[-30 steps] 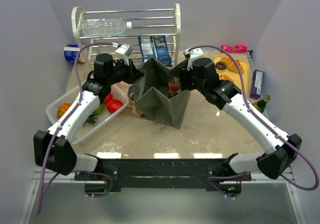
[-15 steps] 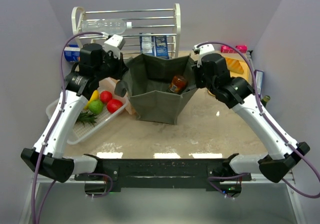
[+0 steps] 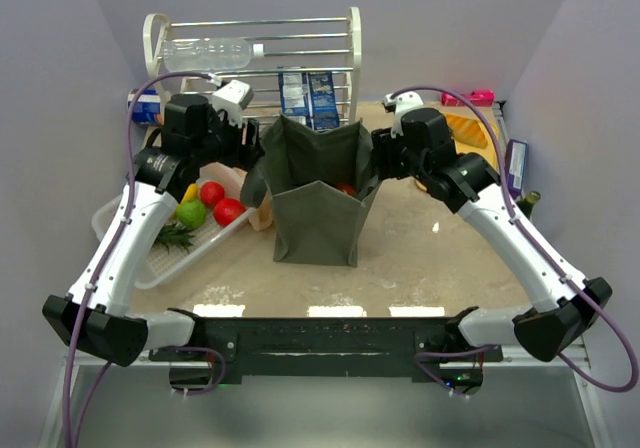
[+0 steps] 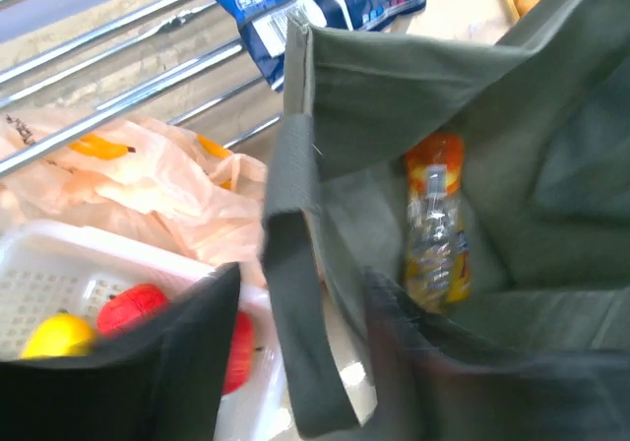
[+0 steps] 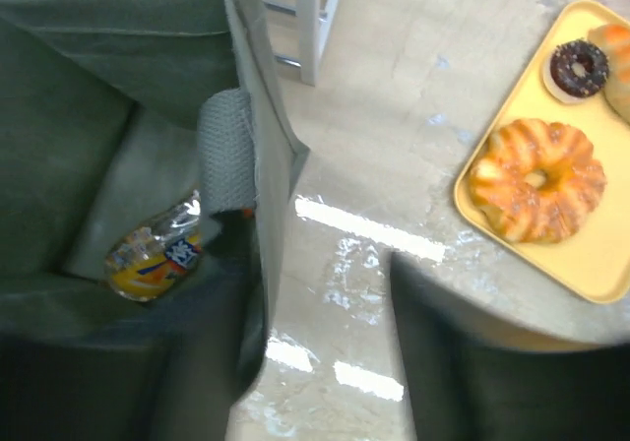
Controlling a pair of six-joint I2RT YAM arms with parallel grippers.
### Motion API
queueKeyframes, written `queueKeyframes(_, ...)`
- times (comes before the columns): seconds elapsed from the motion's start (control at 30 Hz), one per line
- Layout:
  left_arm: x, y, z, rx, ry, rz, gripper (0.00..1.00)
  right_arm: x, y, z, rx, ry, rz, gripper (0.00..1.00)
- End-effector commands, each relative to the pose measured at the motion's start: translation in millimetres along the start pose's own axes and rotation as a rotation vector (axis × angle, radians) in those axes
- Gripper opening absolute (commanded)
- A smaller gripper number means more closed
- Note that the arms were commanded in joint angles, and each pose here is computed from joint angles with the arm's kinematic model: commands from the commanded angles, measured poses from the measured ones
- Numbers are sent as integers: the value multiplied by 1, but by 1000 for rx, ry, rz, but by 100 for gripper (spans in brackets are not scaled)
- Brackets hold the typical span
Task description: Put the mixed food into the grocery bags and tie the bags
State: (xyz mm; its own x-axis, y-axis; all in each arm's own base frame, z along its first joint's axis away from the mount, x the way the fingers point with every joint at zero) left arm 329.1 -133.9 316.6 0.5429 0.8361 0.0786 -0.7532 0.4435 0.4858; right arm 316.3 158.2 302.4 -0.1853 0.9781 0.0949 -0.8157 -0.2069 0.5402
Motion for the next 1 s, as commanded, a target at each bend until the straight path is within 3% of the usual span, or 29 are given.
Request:
queueKeyframes(0.0, 17, 39, 68, -245, -85, 108, 76, 13, 19, 29, -120, -19, 112, 72)
queueKeyframes(0.03, 20, 45, 75, -272, -111, 127, 87, 15, 23, 32, -132, -20, 125, 77)
queueKeyframes(0.07, 28, 56, 91, -324, -168, 180, 93, 17, 25, 35, -148, -18, 143, 83)
queueKeyframes(0.13, 39, 71, 107, -376, -232, 258, 100, 18, 34, 41, -175, -23, 164, 86)
queueKeyframes(0.2, 56, 79, 126, -396, -309, 324, 100, 22, 40, 44, -194, -24, 199, 88)
queueKeyframes(0.23, 50, 89, 146, -460, -350, 250, 100, 24, 40, 44, -196, -26, 209, 88)
queueKeyframes(0.3, 66, 76, 150, -441, -386, 230, 100, 25, 42, 44, -210, -30, 223, 89)
queueKeyframes(0.53, 61, 60, 197, -543, -655, 99, 100, 36, 45, 41, -218, -27, 307, 89)
queueKeyframes(0.8, 84, 21, 198, -479, -835, 137, 96, 44, 63, 44, -244, -28, 383, 89)
queueKeyframes(0.97, 90, -10, 191, -421, -904, 166, 87, 47, 69, 44, -248, -38, 414, 89)
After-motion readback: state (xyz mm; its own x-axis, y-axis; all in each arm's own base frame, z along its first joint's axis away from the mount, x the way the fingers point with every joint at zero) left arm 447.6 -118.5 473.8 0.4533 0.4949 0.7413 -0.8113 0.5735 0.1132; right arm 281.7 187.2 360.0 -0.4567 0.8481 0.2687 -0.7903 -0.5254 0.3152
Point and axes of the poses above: each gripper's point midway between its finger pads, its own y axis back along the fingers, its own x axis along the line the jaws close on, z = x × y, the point moved 2 cm from there along y, back along the fingers, and after that the axes turned 10 degrees about -y, right-handed, at the moved point
